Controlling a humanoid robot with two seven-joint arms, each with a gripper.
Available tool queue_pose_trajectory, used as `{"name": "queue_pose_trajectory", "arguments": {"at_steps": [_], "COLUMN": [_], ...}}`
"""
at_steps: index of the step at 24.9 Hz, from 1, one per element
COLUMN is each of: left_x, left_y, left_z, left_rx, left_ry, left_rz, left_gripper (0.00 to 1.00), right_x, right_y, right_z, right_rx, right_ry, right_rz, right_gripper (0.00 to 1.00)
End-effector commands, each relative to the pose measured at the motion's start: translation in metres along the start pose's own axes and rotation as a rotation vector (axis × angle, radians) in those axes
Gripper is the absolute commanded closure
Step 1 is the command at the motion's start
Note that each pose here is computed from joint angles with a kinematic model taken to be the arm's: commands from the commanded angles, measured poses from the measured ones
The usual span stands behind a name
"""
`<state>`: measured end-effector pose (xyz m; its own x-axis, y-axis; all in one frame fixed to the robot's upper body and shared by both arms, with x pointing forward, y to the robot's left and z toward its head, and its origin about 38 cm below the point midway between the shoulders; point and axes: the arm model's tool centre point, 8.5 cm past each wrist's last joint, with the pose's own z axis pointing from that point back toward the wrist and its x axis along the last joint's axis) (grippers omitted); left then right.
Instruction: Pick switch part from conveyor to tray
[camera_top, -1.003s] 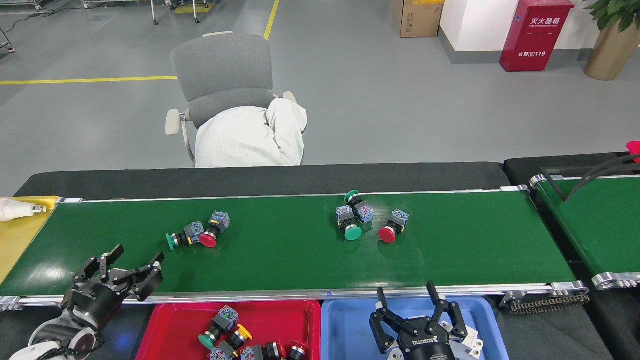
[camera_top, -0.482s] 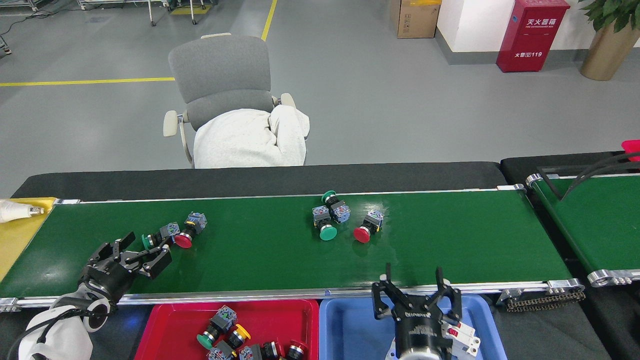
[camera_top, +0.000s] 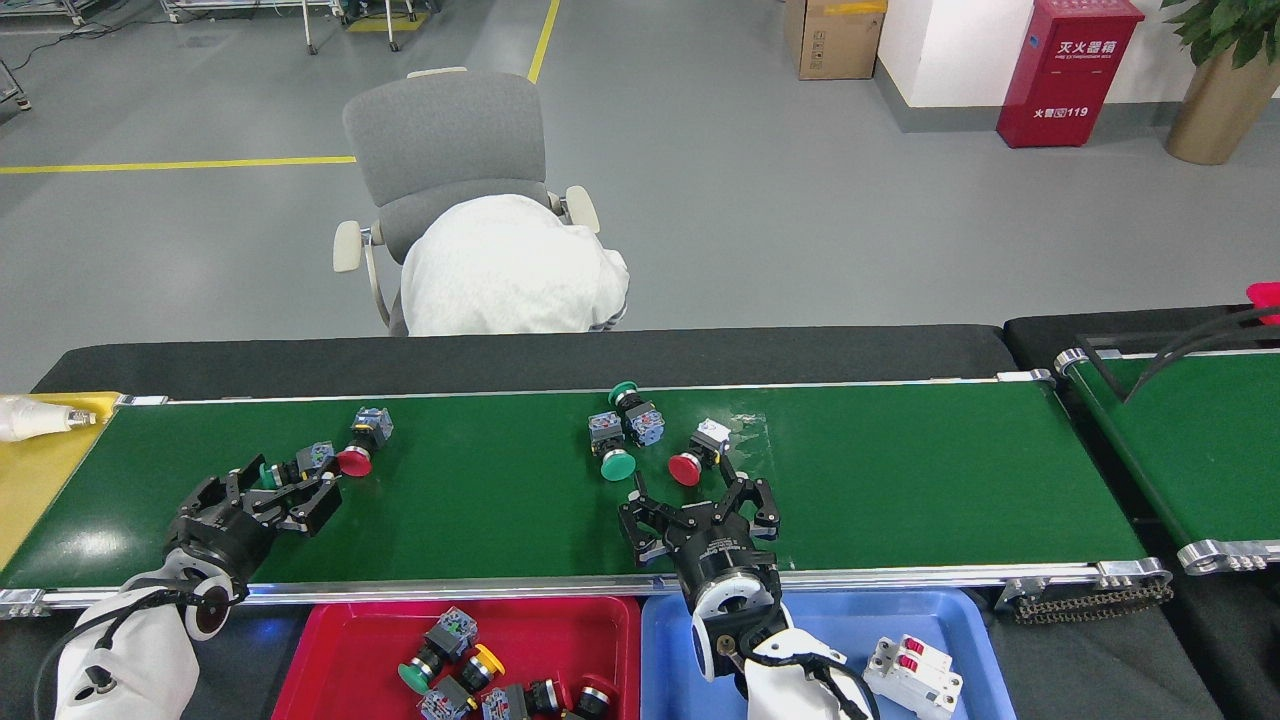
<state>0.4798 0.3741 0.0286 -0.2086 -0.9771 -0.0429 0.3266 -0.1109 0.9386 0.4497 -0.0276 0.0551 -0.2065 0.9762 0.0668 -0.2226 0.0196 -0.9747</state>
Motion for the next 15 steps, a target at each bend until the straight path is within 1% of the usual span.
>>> {"name": "queue_pose_trajectory", "arguments": {"at_steps": [1, 4, 6, 8, 9, 11, 12, 14, 15], "left_x": [0.008, 0.031, 0.048, 0.059, 0.064, 0.073, 0.079, 0.095, 0.104], "left_y": [0.014, 0.012, 0.011, 0.013, 0.013, 0.016, 0.021, 0.034, 0.036], "left_z": [-0.006, -0.013, -0.016, -0.018, -0.019, -0.020, -0.021, -0.018, -0.011], "left_rx": [0.051, 0.064, 0.066, 0.073, 0.075, 0.086, 0.101, 0.152, 0.175], "left_ry": [-0.022, -0.096, -0.164, -0.214, -0.231, -0.266, -0.290, -0.363, -0.416], "left_rz": [-0.019, -0.044, -0.041, -0.032, -0.030, -0.027, -0.033, -0.059, -0.073], "left_gripper": [0.36, 0.45, 0.57, 0.67, 0.69, 0.72, 0.72, 0.73, 0.73], "right_x": [0.003, -0.005, -0.010, -0.016, -0.018, -0.025, -0.027, -0.028, -0.031], "right_y": [-0.013, -0.012, -0.010, -0.015, -0.015, -0.014, -0.012, -0.012, -0.011], "right_z": [-0.008, -0.017, -0.022, -0.029, -0.032, -0.037, -0.039, -0.039, -0.039], "right_rx": [-0.024, -0.011, -0.002, -0.005, 0.000, 0.021, 0.029, 0.029, 0.031], "right_ry": [-0.010, 0.012, 0.026, 0.040, 0.047, 0.065, 0.072, 0.072, 0.076], "right_rz": [-0.006, 0.008, -0.004, -0.013, -0.013, -0.012, -0.006, 0.010, 0.020], "right_gripper": [0.00, 0.00, 0.00, 0.00, 0.00, 0.05, 0.16, 0.58, 0.72]}}
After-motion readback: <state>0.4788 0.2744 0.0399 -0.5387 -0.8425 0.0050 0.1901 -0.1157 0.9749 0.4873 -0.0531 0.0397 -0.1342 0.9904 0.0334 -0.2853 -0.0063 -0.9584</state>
